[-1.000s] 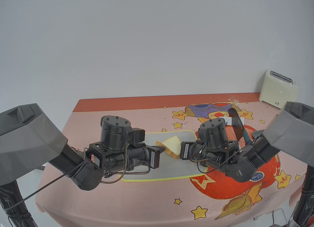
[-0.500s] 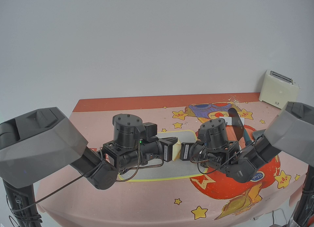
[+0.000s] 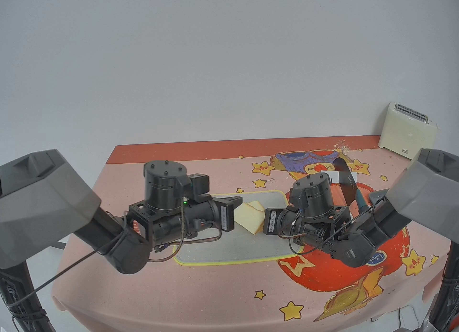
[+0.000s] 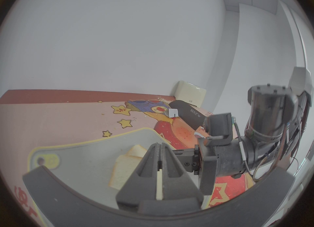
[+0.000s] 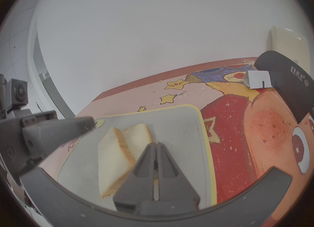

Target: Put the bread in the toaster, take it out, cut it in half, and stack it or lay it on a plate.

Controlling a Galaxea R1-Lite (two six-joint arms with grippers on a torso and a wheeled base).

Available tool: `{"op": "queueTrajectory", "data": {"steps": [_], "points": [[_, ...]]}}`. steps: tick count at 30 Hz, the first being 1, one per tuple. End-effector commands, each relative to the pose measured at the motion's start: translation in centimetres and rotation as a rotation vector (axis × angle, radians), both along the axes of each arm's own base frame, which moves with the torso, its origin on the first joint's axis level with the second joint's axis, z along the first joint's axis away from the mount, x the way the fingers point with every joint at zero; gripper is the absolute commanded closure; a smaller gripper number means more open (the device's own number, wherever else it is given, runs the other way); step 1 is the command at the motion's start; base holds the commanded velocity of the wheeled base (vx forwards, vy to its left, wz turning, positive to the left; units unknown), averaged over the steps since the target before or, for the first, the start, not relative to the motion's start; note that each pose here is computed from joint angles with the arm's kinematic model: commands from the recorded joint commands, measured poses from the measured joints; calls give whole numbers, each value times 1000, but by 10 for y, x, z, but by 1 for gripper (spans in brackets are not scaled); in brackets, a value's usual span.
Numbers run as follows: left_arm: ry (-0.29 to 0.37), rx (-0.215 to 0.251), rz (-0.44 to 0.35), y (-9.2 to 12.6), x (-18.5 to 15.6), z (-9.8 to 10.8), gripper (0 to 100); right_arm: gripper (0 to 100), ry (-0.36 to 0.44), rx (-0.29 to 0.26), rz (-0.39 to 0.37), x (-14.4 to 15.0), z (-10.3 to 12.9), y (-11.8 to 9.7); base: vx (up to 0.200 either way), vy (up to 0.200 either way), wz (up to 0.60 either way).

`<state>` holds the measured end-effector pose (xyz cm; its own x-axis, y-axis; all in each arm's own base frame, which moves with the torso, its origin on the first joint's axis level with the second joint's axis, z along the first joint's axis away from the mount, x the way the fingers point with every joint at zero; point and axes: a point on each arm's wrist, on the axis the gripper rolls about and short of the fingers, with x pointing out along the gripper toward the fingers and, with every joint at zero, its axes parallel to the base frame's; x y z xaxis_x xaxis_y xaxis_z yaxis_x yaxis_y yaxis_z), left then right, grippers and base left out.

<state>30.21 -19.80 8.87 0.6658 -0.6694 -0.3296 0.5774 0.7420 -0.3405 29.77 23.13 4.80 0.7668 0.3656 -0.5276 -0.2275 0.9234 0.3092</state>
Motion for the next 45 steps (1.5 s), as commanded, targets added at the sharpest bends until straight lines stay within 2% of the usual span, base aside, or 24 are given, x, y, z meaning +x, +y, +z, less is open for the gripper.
{"op": "queueTrajectory", "data": {"steps": [1, 4, 6, 7, 12, 22, 23, 25, 37, 45], "points": [[57, 33, 30, 26, -21, 11, 100, 100, -3, 2, -1, 0, 1, 0, 0, 0, 0], [130, 78, 29, 27, -24, 2, 100, 100, -1, 1, -2, 0, 0, 0, 0, 0, 0], [130, 78, 29, 27, -24, 2, 100, 100, -1, 1, -2, 0, 0, 0, 0, 0, 0], [159, 95, 27, 25, -23, -4, 100, 100, 0, 0, -1, 0, 0, 0, 0, 0, 0], [192, 118, 26, 18, -12, -24, 100, 100, 0, 0, 1, -1, 0, 0, 0, 0, 0], [175, 109, -7, 1, -6, -23, 100, 100, 3, -3, 5, -2, -1, 1, 0, 0, 0], [163, 100, -21, -7, -4, -22, 100, 100, 6, -5, 5, -2, -2, 1, 0, 0, 0], [176, 105, -22, -10, -2, -28, 100, 100, 8, -7, 5, -2, -3, 1, 0, 0, 0], [171, 99, -22, -13, 2, -29, 100, 100, 0, 0, 5, -2, 0, 1, 0, 0, 0], [155, 88, -20, -13, 2, -23, 100, 100, -37, 24, -11, -1, 18, -5, 0, 0, 0]]}}
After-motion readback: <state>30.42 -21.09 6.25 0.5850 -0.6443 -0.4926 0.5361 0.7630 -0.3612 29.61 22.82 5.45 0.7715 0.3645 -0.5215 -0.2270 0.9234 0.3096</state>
